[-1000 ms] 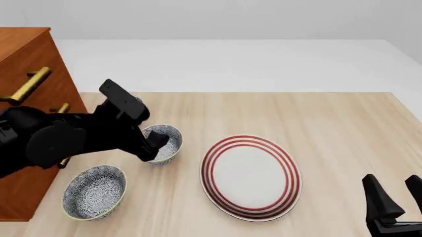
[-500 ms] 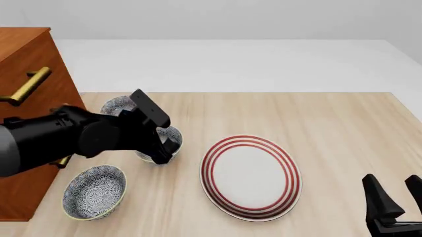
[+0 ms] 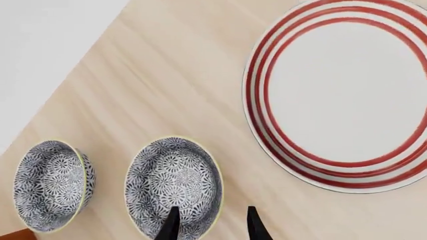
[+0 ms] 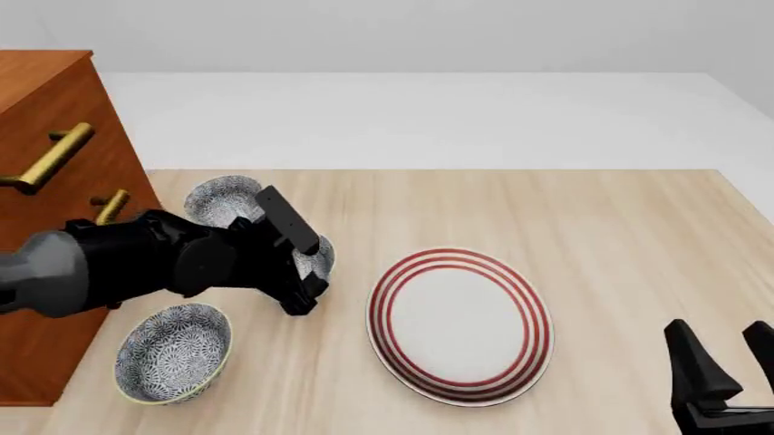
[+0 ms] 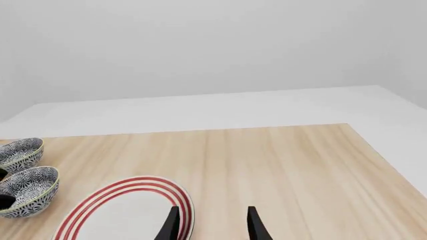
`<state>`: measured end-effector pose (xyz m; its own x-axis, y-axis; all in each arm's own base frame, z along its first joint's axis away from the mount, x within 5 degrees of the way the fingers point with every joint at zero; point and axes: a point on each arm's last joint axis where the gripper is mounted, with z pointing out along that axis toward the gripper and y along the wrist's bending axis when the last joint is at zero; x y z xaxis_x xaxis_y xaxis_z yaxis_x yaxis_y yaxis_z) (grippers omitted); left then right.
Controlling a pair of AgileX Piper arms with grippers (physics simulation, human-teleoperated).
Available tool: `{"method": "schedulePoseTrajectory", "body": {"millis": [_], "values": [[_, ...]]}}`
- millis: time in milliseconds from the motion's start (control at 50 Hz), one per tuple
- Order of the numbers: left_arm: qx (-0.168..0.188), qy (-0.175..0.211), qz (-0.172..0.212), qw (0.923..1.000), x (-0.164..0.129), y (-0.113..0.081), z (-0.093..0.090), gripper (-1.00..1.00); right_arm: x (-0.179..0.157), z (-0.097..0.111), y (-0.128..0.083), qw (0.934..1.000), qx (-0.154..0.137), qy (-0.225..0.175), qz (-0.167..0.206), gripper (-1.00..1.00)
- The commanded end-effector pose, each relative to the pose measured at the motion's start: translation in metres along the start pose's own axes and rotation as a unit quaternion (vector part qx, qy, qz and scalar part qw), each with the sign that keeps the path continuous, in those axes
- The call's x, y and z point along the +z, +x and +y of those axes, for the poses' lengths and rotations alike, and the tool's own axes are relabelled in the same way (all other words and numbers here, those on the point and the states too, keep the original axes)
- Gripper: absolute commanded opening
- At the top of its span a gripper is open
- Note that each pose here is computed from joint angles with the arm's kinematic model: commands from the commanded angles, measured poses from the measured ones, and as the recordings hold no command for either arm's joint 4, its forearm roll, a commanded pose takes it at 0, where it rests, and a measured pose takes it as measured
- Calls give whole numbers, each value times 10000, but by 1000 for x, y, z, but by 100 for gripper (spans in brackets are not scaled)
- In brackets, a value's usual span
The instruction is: Pick up the bowl and put it in the middle on the plate.
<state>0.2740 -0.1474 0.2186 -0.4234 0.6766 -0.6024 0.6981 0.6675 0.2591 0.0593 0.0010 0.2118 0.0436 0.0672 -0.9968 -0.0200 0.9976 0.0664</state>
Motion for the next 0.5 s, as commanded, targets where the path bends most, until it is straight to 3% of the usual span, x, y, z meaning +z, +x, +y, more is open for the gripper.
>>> {"method": "schedulePoseTrajectory", "body": {"millis": [20,260,500], "values": [[134,37,136,9998,14,9,-1,100,0,0,0,10000,-3,-1,-3,100],[153,48,294,9994,28,22,-1,100,0,0,0,10000,1,-2,1,100],[200,145,345,9991,36,24,-9,100,1,0,0,10000,1,-2,1,100]]}}
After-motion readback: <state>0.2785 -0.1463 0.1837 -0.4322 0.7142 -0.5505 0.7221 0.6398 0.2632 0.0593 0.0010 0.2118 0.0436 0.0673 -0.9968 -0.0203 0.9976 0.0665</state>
